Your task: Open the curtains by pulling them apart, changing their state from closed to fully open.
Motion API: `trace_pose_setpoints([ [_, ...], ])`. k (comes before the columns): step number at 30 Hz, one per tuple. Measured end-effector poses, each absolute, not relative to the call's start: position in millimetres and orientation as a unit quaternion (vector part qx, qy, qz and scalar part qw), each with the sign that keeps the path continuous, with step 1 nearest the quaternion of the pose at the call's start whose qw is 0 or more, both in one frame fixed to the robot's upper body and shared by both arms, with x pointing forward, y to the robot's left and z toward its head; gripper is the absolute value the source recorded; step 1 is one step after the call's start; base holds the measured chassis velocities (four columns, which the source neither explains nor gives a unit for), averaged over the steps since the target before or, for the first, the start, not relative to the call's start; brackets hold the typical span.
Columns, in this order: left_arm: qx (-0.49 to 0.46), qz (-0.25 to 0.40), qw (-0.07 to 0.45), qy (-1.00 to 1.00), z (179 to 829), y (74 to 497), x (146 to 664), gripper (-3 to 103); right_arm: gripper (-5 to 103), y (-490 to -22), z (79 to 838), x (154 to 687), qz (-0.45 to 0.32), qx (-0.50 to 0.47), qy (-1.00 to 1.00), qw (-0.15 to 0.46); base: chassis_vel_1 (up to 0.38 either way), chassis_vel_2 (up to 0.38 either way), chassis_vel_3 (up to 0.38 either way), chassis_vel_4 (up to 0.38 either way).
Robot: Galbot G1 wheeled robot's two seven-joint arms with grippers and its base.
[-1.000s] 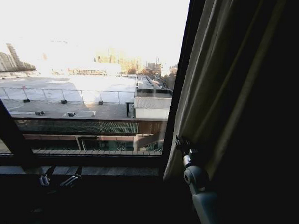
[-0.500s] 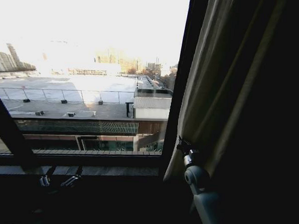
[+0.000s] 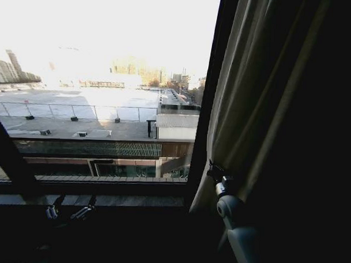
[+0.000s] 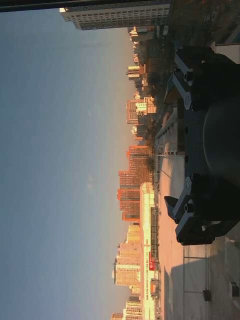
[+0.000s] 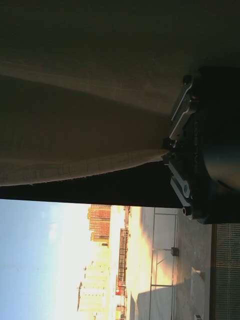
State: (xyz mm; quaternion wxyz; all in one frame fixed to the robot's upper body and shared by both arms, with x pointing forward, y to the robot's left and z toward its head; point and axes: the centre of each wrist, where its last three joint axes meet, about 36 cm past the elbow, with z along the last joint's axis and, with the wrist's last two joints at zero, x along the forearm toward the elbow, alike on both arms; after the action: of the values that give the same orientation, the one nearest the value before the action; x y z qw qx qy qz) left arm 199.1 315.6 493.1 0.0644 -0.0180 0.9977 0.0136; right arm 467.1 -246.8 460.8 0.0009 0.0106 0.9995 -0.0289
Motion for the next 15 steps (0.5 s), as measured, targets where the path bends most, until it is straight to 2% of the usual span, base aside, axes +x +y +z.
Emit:
trace_pose_setpoints([
  [11, -0.017, 0.013, 0.064, 0.998, 492.4, 315.4, 199.6, 100, 0, -246.4, 460.3, 467.6, -0.029, 0.01, 1.0, 0.001, -0.222, -0.212, 0.216, 0.207],
  [15, -0.017, 0.012, 0.064, 0.998, 492.0, 315.2, 199.6, 100, 0, -245.9, 459.3, 467.5, -0.029, 0.008, 1.0, 0.005, -0.127, -0.135, 0.146, 0.145],
])
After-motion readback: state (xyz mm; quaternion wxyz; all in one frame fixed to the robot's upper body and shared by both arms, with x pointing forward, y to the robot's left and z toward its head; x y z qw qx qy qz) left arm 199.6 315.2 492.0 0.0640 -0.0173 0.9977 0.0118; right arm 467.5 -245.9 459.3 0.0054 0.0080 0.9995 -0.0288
